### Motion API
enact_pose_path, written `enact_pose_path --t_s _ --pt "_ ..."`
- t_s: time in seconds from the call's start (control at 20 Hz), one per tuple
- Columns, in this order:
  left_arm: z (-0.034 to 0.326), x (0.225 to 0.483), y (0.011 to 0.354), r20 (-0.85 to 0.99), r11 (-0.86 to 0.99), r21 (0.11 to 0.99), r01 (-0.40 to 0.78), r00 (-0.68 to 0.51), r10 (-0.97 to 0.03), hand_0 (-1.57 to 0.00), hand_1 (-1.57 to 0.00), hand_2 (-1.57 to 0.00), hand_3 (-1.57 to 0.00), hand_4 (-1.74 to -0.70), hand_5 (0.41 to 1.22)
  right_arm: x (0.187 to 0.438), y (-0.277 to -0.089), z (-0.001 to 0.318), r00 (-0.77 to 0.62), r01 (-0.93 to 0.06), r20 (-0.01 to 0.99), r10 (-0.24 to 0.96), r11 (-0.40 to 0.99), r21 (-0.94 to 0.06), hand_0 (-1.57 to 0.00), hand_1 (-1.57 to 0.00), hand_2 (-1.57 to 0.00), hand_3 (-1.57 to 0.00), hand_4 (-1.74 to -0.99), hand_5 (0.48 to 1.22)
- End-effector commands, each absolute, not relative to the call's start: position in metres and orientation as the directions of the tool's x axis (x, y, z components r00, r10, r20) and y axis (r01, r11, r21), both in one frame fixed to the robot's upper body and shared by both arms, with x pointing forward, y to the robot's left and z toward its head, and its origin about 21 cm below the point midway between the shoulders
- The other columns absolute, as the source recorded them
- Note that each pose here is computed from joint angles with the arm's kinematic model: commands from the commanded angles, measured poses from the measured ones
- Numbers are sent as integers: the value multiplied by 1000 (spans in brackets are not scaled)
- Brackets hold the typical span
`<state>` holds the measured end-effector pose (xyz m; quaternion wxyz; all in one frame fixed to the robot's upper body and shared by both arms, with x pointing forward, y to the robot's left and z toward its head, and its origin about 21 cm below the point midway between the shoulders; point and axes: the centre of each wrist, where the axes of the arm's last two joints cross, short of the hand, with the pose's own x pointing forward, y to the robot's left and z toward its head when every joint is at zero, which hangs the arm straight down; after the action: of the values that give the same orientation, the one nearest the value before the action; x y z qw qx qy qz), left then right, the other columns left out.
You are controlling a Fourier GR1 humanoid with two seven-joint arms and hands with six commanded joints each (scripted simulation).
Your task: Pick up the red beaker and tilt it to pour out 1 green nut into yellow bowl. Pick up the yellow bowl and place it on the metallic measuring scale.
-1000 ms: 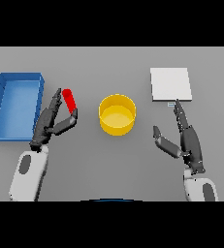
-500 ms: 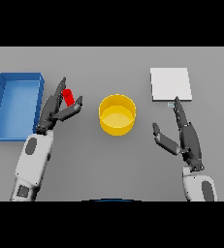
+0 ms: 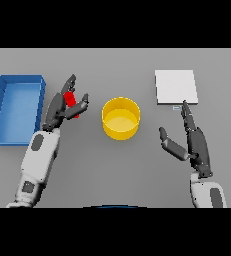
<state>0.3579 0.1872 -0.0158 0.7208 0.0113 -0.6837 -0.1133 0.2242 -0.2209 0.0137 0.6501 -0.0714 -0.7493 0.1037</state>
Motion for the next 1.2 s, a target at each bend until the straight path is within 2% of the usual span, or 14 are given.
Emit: enact_pose_path --t_s 0.0,0.05,0.15,0.25,0.35,0.55,0.85,0.95,1.1,1.15 --pt "-18 361 186 985 979 153 131 63 -163 -253 -276 -307 -220 -1444 795 222 -219 13 -151 -33 960 236 969 -244 1 1 1 1 -1289 684" --pt "-19 362 181 985 982 147 121 70 -157 -458 -483 -501 -490 -1443 881 225 -220 14 -144 -31 960 241 968 -248 1 1 1 1 -1286 685" --pt "-17 365 178 977 977 196 81 63 -201 -859 -875 -886 -879 -1439 1003 226 -219 13 -146 -34 961 236 969 -243 1 1 1 1 -1283 683" --pt "-21 366 174 977 974 211 83 19 -213 -1115 -1125 -1133 -1128 -1443 1082 224 -219 16 -141 -38 963 228 971 -236 1 1 1 1 -1290 684" --pt "-24 365 169 980 976 200 86 -1 -201 -1279 -1286 -1290 -1288 -1447 1132 227 -218 16 -148 -41 963 227 971 -235 1 1 1 1 -1293 682" --pt "-20 365 169 984 983 175 62 -25 -174 -1452 -1454 -1456 -1455 -1621 1117 231 -219 13 -163 -48 959 230 969 -241 1 1 1 1 -1288 679" --pt "14 370 170 971 977 208 37 -128 -202 -1540 -1540 -1541 -1541 -1709 1097 229 -214 8 -164 -55 954 250 963 -262 1 1 1 1 -1255 672" --pt "29 370 169 952 961 270 57 -166 -257 -1551 -1551 -1552 -1552 -1721 1101 228 -212 9 -173 -43 950 259 962 -270 1 1 1 1 -1245 673" --pt "54 374 164 863 858 494 143 -202 -463 -1561 -1561 -1561 -1561 -1731 1119 227 -215 14 -178 -37 940 291 953 -302 1 1 1 1 -1245 688" --pt "58 375 163 835 824 543 161 -214 -508 -1563 -1563 -1563 -1563 -1733 1121 224 -217 13 -172 -36 940 293 952 -303 1 1 1 1 -1243 691"
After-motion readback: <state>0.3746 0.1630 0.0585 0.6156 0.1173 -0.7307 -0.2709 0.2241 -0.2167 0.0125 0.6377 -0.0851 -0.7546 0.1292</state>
